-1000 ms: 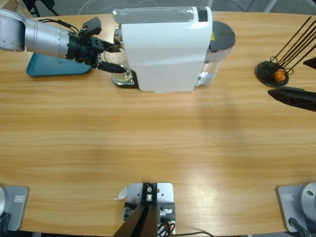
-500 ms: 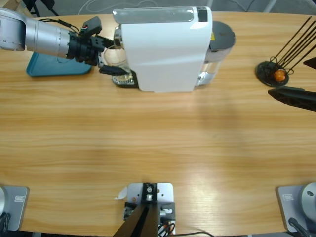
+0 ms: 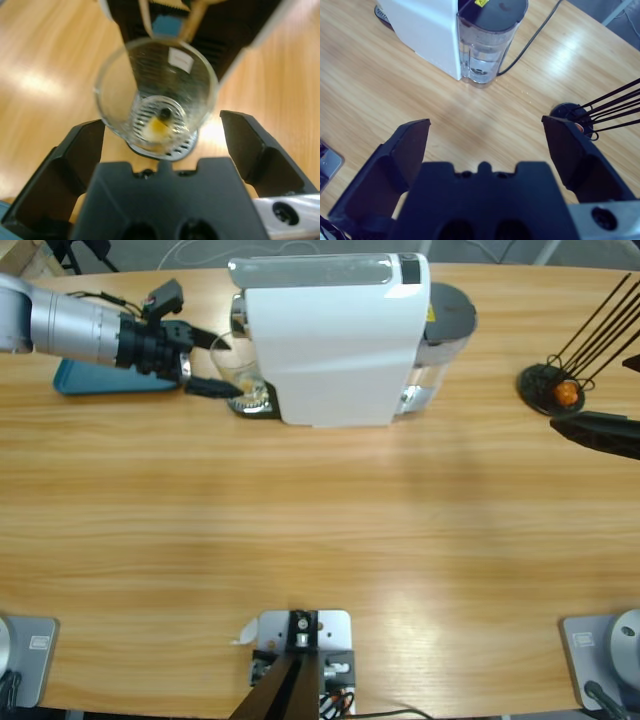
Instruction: Pour coffee
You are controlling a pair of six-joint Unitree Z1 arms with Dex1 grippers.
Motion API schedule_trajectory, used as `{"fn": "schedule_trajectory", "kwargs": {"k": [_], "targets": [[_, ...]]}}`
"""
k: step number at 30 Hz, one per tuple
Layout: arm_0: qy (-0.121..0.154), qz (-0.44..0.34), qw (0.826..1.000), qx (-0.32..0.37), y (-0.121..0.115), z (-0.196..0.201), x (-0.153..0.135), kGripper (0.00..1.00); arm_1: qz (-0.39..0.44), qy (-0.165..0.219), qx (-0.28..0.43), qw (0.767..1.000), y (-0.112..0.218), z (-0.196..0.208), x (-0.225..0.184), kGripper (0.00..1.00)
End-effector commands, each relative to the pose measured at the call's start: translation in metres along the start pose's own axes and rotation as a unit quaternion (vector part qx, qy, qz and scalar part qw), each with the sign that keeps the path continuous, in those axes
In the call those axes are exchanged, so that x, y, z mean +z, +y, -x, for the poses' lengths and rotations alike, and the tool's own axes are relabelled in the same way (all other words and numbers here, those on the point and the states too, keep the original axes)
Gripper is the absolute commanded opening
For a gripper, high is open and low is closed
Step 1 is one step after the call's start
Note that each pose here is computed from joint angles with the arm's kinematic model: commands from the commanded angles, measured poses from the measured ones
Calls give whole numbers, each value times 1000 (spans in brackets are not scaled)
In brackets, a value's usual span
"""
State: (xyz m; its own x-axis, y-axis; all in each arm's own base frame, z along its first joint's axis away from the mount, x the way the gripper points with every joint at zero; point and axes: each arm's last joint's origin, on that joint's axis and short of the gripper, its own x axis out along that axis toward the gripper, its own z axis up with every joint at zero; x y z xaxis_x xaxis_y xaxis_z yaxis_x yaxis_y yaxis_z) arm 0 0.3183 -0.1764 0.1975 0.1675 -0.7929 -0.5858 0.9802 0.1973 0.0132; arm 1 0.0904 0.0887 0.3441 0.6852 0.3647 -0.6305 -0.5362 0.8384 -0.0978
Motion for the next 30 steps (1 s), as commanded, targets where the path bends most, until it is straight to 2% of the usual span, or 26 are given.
{"fn": "schedule_trajectory", "kwargs": {"k": [1, 3, 4, 5, 6, 7, 8, 10, 12, 16, 21, 28, 30], "targets": [[-8, 20, 1000, 9, -70, 66, -15, 1000, 5, 7, -8, 1000, 2, -6, 20, 1000], [-11, 22, 999, 23, -99, 86, -20, 1000, -3, 4, -16, 1000, 2, -10, 39, 985], [-7, 32, 999, 38, -108, 94, -22, 1000, -14, 9, -11, 1000, -2, -13, 58, 794], [-5, 43, 998, 52, -115, 100, -23, 1000, -20, 18, 12, 1000, -7, -17, 75, 445], [-8, 54, 996, 65, -120, 106, -22, 1000, -27, 26, 23, 999, -12, -22, 93, 225], [-10, 69, 994, 82, -125, 111, -19, 1000, -24, 33, 30, 999, -15, -28, 111, 71], [-12, 101, 989, 104, -128, 116, -17, 1000, -18, 39, 32, 999, -18, -35, 127, 0], [-9, 180, 970, 164, -130, 123, -14, 1000, -21, 48, 39, 998, -23, -58, 152, 0], [-7, 210, 958, 194, -136, 128, -11, 1000, -44, 51, 29, 997, -27, -77, 169, 0], [-2, 203, 961, 187, -149, 128, -10, 1000, -72, 91, 59, 992, -32, -110, 193, 0], [1, 214, 960, 179, -155, 128, -12, 1000, -78, 104, 83, 988, -32, -147, 208, 0], [35, 211, 961, 175, -141, 106, -15, 1000, -84, 130, 82, 985, -36, -170, 209, 0], [37, 207, 962, 174, -140, 103, -16, 1000, -82, 135, 82, 984, -36, -172, 209, 0]]}}
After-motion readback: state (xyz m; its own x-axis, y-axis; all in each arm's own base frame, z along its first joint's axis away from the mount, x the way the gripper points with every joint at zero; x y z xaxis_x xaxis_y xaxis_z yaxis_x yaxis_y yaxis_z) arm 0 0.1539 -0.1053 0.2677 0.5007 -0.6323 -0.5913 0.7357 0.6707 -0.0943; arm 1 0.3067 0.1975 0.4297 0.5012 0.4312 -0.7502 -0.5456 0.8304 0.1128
